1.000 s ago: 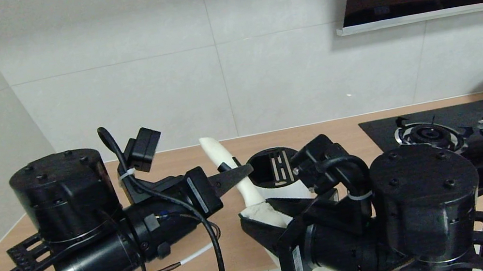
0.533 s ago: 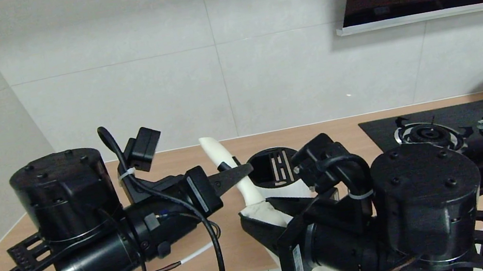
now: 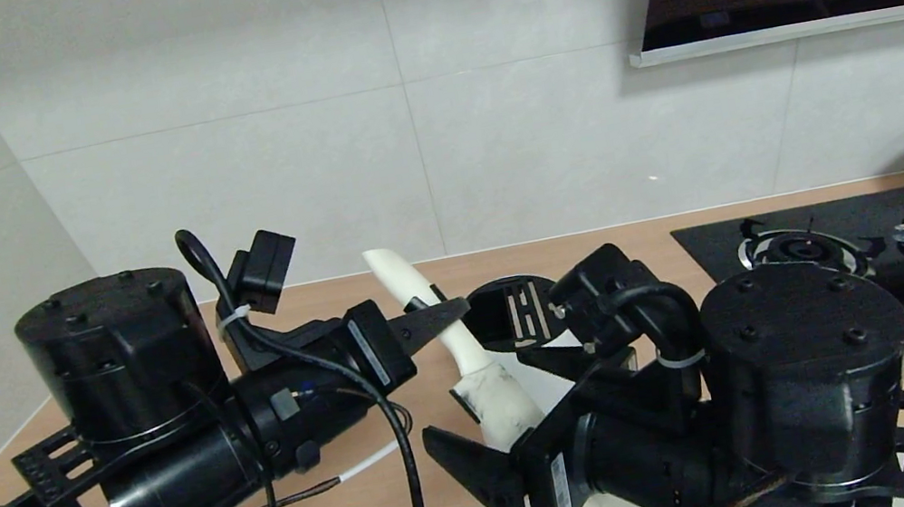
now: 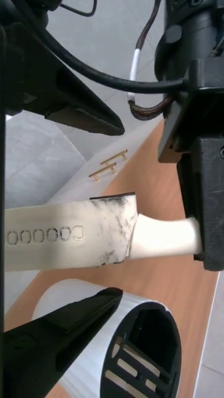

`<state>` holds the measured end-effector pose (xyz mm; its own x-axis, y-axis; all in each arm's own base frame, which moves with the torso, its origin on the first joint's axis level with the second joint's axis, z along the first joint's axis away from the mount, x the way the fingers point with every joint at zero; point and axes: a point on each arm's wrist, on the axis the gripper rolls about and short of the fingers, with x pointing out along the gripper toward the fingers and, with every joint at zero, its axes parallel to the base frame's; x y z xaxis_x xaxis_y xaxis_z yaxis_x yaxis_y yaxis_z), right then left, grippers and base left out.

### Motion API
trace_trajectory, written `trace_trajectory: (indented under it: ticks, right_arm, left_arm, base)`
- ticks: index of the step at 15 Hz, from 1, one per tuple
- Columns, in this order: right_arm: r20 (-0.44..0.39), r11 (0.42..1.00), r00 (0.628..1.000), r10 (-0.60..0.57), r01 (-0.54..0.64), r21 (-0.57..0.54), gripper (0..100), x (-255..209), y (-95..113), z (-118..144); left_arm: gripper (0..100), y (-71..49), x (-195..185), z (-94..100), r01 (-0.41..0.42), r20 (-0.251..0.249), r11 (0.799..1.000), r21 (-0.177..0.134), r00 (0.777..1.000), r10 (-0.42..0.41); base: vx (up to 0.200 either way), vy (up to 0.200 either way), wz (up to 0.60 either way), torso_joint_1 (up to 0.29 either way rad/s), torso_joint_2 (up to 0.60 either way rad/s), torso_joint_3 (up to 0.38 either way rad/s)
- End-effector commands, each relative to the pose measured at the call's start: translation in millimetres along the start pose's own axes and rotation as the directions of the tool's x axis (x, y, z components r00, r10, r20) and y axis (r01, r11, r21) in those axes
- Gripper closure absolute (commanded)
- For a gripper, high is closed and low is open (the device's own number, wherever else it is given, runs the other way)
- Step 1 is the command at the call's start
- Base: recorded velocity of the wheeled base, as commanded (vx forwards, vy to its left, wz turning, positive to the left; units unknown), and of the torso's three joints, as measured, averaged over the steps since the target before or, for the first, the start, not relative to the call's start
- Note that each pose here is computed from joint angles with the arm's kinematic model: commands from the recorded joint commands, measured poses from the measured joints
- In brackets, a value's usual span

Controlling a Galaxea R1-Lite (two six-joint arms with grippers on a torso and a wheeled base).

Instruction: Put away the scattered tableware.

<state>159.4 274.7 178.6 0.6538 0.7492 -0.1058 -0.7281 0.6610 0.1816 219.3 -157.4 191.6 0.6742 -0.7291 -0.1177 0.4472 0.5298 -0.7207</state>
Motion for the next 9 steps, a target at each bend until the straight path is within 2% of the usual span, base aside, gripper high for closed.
trace_trajectory:
  ticks: [1, 3, 6, 8, 9]
  right_arm:
    - [0.02, 1.0, 0.999, -0.029, 0.029, 0.002, 0, -3, -6, 7]
    - [0.073, 0.998, 0.995, -0.068, 0.067, 0.014, 0, -13, -20, 24]
    - [0.188, 0.984, 0.966, -0.176, 0.17, 0.047, 0, -44, -56, 64]
    - [0.233, 0.973, 0.945, -0.23, 0.221, 0.061, 0, -65, -73, 84]
    - [0.232, 0.966, 0.938, -0.258, 0.25, 0.063, 0, -75, -87, 91]
  left_arm:
    - [100, -2.1, -2, 1.6, 0.005, 0.006, 1.0, 0.002, 1.0, -0.005]
    - [100, -10.8, -5, 10.1, 0.004, 0.014, 1.0, 0.003, 1.0, -0.004]
    - [100, -38.8, -19, 55.1, -0.027, 0.093, 1.0, 0.008, 0.995, 0.026]
    - [100, -52.4, -21, 79.8, -0.052, 0.124, 0.998, 0.032, 0.991, 0.048]
    - [100, -60.3, -20, 93.0, -0.056, 0.15, 0.997, 0.058, 0.988, 0.046]
  base:
    - [0.0, 0.0, 0.0, 0.0, 0.0, 0.0]
    - [0.0, 0.0, 0.0, 0.0, 0.0, 0.0]
    - [0.0, 0.0, 0.0, 0.0, 0.0, 0.0]
    - [0.0, 0.0, 0.0, 0.0, 0.0, 0.0]
    - [0.0, 0.0, 0.0, 0.0, 0.0, 0.0]
